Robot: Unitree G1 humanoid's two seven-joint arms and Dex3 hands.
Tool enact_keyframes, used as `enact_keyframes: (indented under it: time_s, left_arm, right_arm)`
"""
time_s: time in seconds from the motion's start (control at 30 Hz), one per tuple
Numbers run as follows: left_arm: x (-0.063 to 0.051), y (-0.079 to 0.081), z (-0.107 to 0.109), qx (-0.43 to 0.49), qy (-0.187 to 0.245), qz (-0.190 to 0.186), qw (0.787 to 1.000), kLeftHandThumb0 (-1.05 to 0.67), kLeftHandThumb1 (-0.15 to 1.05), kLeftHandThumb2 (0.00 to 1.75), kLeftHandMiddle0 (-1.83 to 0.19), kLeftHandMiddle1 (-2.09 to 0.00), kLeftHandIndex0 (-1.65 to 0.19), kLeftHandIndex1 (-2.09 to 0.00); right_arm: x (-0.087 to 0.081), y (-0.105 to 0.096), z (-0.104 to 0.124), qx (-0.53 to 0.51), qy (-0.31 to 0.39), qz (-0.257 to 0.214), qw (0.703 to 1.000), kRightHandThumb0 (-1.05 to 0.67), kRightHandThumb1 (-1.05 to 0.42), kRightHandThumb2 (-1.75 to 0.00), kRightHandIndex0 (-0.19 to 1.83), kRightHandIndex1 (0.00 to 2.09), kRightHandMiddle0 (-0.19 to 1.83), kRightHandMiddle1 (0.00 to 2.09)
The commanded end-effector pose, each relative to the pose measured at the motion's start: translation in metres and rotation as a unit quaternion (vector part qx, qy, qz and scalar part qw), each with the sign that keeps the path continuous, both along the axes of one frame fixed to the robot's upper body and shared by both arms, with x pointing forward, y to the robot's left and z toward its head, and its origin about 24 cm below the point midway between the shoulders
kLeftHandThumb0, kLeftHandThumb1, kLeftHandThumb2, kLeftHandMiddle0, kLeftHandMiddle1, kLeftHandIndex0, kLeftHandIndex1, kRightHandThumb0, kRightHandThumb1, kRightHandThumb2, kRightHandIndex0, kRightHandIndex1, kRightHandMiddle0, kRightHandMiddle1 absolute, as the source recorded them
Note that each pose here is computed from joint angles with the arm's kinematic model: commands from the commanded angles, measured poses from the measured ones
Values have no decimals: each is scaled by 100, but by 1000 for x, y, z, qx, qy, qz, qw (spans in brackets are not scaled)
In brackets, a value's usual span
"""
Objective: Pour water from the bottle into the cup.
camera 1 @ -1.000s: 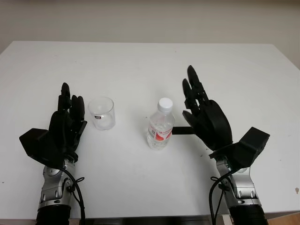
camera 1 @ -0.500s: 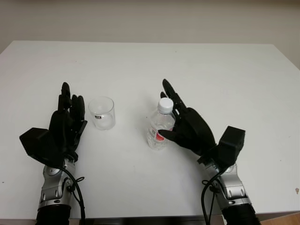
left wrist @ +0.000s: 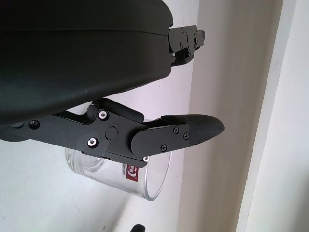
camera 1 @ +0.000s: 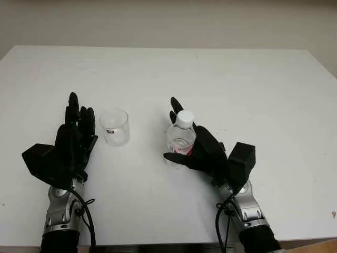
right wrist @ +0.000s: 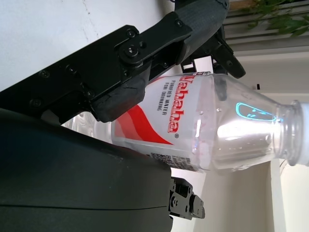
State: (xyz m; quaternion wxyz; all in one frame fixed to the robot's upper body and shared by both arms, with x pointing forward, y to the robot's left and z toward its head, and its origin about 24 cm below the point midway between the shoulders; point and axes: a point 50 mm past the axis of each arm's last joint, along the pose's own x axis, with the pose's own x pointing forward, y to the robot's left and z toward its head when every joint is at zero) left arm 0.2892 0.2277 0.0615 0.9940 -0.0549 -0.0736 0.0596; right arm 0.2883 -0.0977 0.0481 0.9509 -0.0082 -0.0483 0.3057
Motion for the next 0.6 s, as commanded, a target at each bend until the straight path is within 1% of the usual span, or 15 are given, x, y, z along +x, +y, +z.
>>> enact_keyframes:
  time_s: [0.0,0.1,0.13,0.17,0.2,0.23,0.27,0.3,0.37,0.43,0.47,0.5,0.57]
  left_arm:
    - [2,0,6,2,-17,0,1000,-63,105,50,13,-5,14,-5]
    - [2,-1,6,1,-17,0,1000,-63,105,50,13,-6,13,-5]
    - [2,-1,6,2,-17,2,1000,-64,105,50,13,-6,13,-6]
    - [2,-1,6,5,-18,4,1000,-64,105,49,12,-6,13,-6]
    - [2,0,6,8,-18,7,1000,-64,105,49,12,-6,12,-6]
    - [2,0,6,10,-17,9,1000,-64,105,50,12,-6,12,-6]
    - [2,0,6,12,-18,10,1000,-64,105,51,12,-6,12,-6]
    - [2,1,6,13,-18,12,1000,-64,105,51,12,-6,12,-6]
    - [2,2,7,13,-19,13,1000,-64,105,51,12,-6,12,-6]
    - [2,3,8,11,-21,15,1000,-64,105,52,12,-6,12,-6]
    - [2,3,8,11,-22,15,1000,-64,105,52,12,-6,12,-6]
    - [2,4,8,11,-23,17,1000,-64,105,52,11,-6,12,-6]
    - [3,4,9,8,-25,20,999,-63,105,51,11,-6,12,-6]
  right_arm:
    - [3,5,5,6,-16,1,1000,-95,-82,-5,-19,0,-19,0]
    - [2,6,3,13,-19,-15,1000,-90,-81,-5,-19,0,-19,0]
    - [2,7,3,14,-23,-25,999,-86,-81,-5,-13,3,-14,3]
    - [1,7,4,13,-28,-32,999,-78,-79,-5,-3,29,-10,42]
    - [1,8,4,11,-34,-38,999,-71,-79,-5,-5,89,-15,102]
    - [1,9,5,10,-39,-41,998,-63,-80,-6,-3,147,-14,154]
    - [1,10,5,6,-43,-41,998,-52,-82,-6,41,184,13,187]
    - [1,11,6,-3,-53,-41,998,-46,-85,-6,70,196,36,198]
    - [0,11,7,-25,-71,-37,996,-43,-93,-7,120,207,89,207]
    - [0,12,7,-40,-80,-36,995,-44,-98,-7,140,209,115,209]
    - [-1,13,7,-47,-80,-36,995,-45,-102,-8,154,209,134,209]
    - [-1,13,7,-52,-80,-36,995,-44,-103,-8,163,209,147,209]
    - [-1,14,7,-61,-83,-32,994,-42,-104,-10,175,209,164,209]
